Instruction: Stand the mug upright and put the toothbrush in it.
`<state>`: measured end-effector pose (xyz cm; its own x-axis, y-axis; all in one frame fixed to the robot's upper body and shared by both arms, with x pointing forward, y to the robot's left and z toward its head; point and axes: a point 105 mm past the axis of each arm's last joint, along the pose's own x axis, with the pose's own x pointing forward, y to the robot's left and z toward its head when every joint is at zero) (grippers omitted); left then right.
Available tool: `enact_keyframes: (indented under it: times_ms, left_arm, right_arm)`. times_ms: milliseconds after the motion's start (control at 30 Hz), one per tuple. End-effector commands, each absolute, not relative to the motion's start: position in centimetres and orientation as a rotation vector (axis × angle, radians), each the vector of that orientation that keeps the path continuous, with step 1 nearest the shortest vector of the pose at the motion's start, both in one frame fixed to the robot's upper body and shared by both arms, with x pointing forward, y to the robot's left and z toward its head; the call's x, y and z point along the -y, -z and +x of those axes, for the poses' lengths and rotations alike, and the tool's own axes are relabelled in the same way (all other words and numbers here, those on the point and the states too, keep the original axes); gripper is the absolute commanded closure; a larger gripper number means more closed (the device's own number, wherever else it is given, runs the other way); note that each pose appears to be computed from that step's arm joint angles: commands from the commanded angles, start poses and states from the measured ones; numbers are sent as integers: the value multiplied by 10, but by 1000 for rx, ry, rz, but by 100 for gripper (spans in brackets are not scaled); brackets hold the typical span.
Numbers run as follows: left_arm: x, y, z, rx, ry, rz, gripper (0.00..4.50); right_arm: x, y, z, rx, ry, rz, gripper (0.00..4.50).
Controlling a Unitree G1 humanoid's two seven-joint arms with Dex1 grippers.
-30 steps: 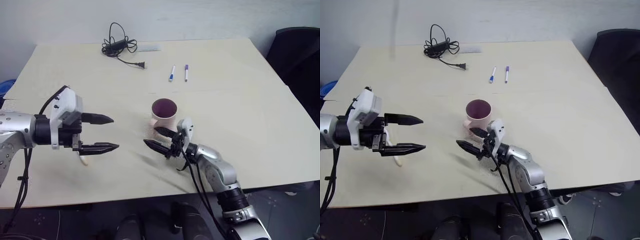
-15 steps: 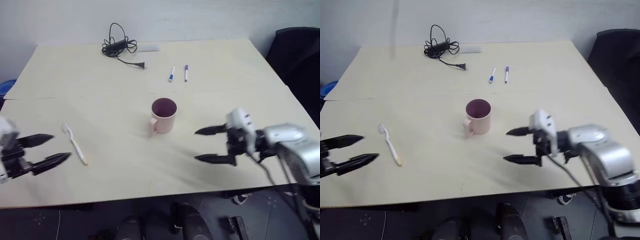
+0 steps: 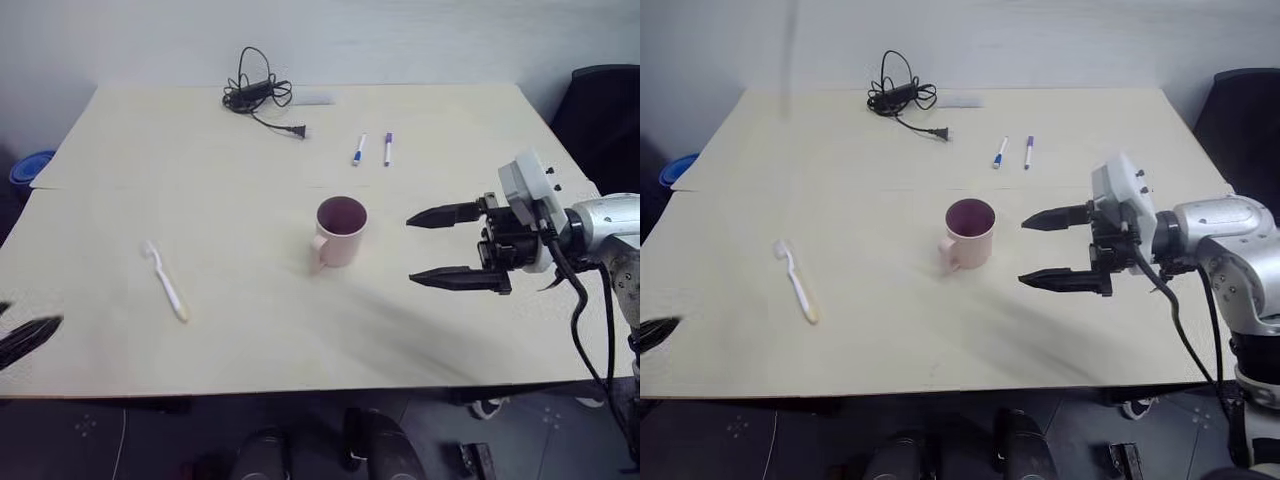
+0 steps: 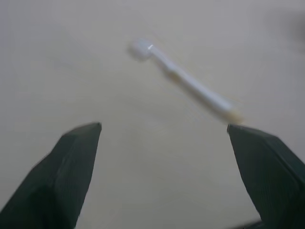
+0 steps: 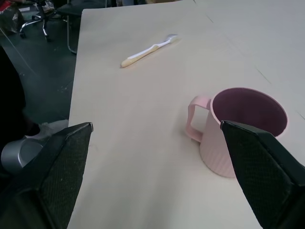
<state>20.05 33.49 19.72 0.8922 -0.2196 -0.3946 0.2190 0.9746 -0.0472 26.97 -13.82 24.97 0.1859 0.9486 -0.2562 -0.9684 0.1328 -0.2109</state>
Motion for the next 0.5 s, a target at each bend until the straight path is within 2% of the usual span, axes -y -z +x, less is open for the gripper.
enact_keyframes:
  times_ms: [33, 233, 333, 433, 500]
  left_arm:
    - [-319, -186, 224, -494, 147, -81, 0]
    - [-306, -166, 282, -485, -27, -271, 0]
    - [-298, -147, 296, -582, -62, -284, 0]
    - [-308, -140, 309, -631, -170, -340, 0]
    - [-304, -139, 318, -654, -171, -383, 0]
  right_arm:
    - [137, -263, 263, -7, -1371, -392, 2]
    - [135, -263, 254, 7, -1342, -397, 2]
    - [132, -266, 249, 23, -1328, -402, 2]
    - [132, -269, 247, 39, -1304, -393, 2]
    - [132, -270, 245, 46, -1289, -386, 2]
